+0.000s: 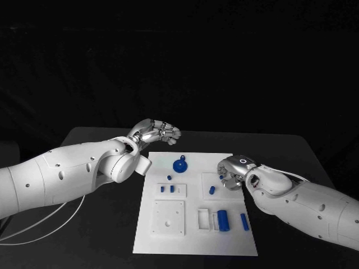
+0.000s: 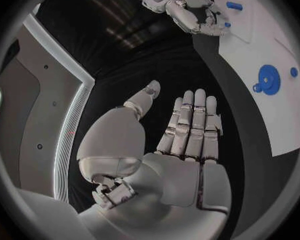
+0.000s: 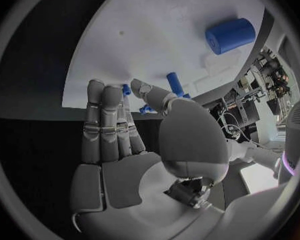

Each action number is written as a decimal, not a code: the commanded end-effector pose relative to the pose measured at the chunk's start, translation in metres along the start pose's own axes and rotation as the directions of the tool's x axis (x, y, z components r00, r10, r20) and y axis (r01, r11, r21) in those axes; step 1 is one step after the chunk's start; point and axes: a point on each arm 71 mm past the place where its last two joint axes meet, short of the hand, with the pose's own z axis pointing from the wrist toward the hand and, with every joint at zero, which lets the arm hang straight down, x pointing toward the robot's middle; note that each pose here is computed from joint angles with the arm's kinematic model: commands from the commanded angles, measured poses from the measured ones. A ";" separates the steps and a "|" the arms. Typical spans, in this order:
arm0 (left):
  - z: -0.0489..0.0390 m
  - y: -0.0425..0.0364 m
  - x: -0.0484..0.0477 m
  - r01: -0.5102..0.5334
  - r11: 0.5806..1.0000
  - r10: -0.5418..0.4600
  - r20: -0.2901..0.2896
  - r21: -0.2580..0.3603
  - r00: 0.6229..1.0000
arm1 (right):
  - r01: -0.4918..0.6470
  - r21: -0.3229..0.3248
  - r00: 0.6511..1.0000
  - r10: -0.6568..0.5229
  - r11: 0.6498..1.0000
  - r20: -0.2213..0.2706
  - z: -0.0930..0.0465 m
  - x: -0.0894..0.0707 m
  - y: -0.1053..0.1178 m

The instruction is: Assemble the parts on the task board

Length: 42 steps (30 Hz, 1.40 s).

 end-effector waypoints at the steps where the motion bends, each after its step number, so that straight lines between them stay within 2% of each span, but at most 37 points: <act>1: 0.0004 -0.0020 0.0007 0.016 1.000 -0.016 0.002 0.008 1.000 | -0.001 -0.020 1.000 0.000 1.000 -0.016 0.001 0.004 0.005; 15: 0.0002 -0.0019 0.0005 0.020 1.000 -0.020 0.001 0.002 1.000 | 0.000 -0.016 0.999 0.000 1.000 -0.033 0.002 0.010 0.008; 34: 0.0013 -0.0051 -0.0005 0.017 1.000 -0.017 0.002 0.002 1.000 | 0.060 0.001 0.997 -0.059 0.998 -0.054 0.003 0.022 0.012; 42: 0.0016 -0.0049 -0.0034 0.013 1.000 -0.013 0.014 0.000 1.000 | 0.079 0.001 0.997 -0.079 0.997 -0.013 0.001 0.020 0.012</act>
